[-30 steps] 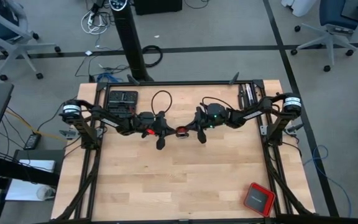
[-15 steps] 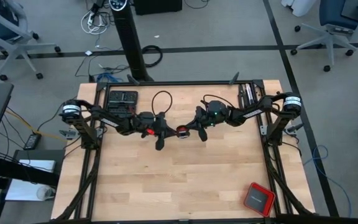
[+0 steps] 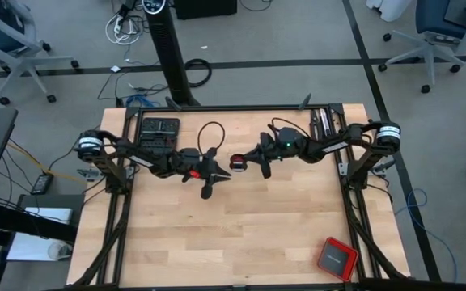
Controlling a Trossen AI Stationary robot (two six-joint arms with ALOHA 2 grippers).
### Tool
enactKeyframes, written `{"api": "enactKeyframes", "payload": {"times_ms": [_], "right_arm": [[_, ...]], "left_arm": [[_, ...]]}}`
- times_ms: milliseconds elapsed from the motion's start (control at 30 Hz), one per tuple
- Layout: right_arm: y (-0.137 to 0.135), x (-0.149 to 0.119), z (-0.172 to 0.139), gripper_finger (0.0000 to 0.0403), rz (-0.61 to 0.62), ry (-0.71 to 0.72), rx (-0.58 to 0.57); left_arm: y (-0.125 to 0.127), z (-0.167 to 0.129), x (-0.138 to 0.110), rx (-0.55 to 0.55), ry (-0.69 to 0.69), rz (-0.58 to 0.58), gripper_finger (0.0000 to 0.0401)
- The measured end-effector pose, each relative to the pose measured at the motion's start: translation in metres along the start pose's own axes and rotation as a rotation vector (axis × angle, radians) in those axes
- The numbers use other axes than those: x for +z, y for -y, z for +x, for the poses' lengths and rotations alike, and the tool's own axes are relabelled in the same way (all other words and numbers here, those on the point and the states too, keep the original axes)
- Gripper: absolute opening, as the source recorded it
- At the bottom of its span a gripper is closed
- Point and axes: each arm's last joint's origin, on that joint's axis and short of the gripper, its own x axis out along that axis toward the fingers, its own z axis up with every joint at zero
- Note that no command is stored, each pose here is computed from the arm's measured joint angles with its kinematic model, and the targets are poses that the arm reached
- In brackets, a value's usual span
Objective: Coil cords
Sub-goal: Coil the red wire onto the spool
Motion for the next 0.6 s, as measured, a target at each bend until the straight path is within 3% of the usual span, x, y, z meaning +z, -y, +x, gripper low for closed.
{"api": "enactKeyframes", "payload": {"times_ms": [267, 500, 600], "right_arm": [[-0.001, -0.003, -0.002, 0.0, -0.006, -0.022, 0.028], [0.004, -0.011, -0.003, 0.0, -0.01, -0.102, 0.02], [0.004, -0.012, -0.003, 0.0, -0.014, -0.111, -0.001]], "left_arm": [[0.007, -0.002, -0.001, 0.118, -0.067, 0.085, 0.0062], [0.005, -0.02, 0.017, 0.264, -0.093, 0.131, 0.0062], [0.004, -0.023, 0.022, 0.278, -0.074, 0.111, 0.0062]]}}
